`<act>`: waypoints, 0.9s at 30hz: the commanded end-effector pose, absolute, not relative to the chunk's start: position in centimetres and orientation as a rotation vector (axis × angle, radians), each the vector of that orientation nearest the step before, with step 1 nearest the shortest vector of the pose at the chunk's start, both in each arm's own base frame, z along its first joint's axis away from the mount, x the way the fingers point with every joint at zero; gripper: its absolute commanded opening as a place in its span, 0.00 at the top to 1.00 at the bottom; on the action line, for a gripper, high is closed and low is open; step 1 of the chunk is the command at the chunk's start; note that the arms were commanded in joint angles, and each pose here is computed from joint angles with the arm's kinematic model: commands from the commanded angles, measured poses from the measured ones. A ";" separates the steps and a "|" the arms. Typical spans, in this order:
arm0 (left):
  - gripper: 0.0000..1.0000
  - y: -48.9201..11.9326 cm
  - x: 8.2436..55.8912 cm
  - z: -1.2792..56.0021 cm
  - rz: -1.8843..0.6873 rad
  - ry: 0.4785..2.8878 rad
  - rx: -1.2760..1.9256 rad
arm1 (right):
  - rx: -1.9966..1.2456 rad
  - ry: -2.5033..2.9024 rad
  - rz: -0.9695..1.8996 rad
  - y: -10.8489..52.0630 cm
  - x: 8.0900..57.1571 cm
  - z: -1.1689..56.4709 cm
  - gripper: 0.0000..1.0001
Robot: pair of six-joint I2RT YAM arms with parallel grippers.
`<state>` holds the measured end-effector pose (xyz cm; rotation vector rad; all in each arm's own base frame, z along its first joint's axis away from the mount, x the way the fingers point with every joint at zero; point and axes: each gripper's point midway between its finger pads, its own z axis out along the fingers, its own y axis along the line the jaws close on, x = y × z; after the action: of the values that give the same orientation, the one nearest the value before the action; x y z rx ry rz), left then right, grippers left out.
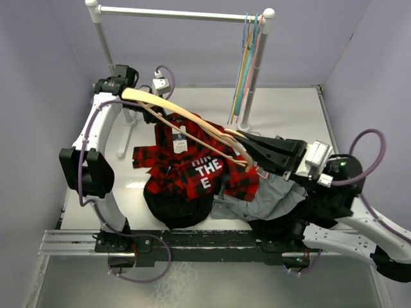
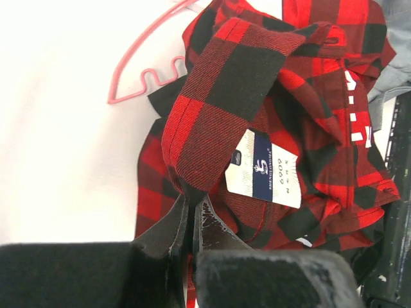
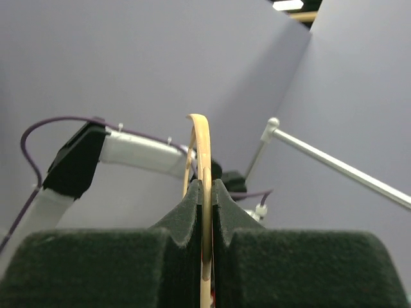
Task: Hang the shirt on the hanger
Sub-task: Hang the shirt on the hanger.
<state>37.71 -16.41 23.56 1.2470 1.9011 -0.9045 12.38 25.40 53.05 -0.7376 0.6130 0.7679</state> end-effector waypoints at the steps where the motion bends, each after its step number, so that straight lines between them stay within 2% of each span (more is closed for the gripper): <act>1: 1.00 -15.5 38.1 27.7 -0.719 1.812 1.283 | -0.986 1.039 0.841 26.7 12.3 45.5 1.00; 5: 1.00 -14.9 38.1 28.3 -0.665 1.787 1.330 | -1.171 1.271 0.940 28.1 10.8 39.3 1.00; 9: 1.00 -14.3 38.0 29.2 -0.591 1.761 1.370 | -1.272 1.350 1.015 27.9 8.9 35.4 1.00; 16: 1.00 -13.7 35.5 29.1 -0.591 1.782 1.459 | -1.091 1.488 0.694 25.2 14.1 33.5 1.00; 22: 1.00 -16.0 30.5 26.1 -0.749 1.832 1.636 | -1.195 1.522 0.638 26.8 15.2 29.6 1.00; 27: 0.99 -18.0 28.2 26.1 -0.856 1.713 1.690 | -1.227 1.514 0.647 28.4 16.4 27.0 1.00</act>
<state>31.14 -16.88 24.29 1.6284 1.8569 -0.7866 14.38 27.23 27.84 -1.2309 1.5588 0.6852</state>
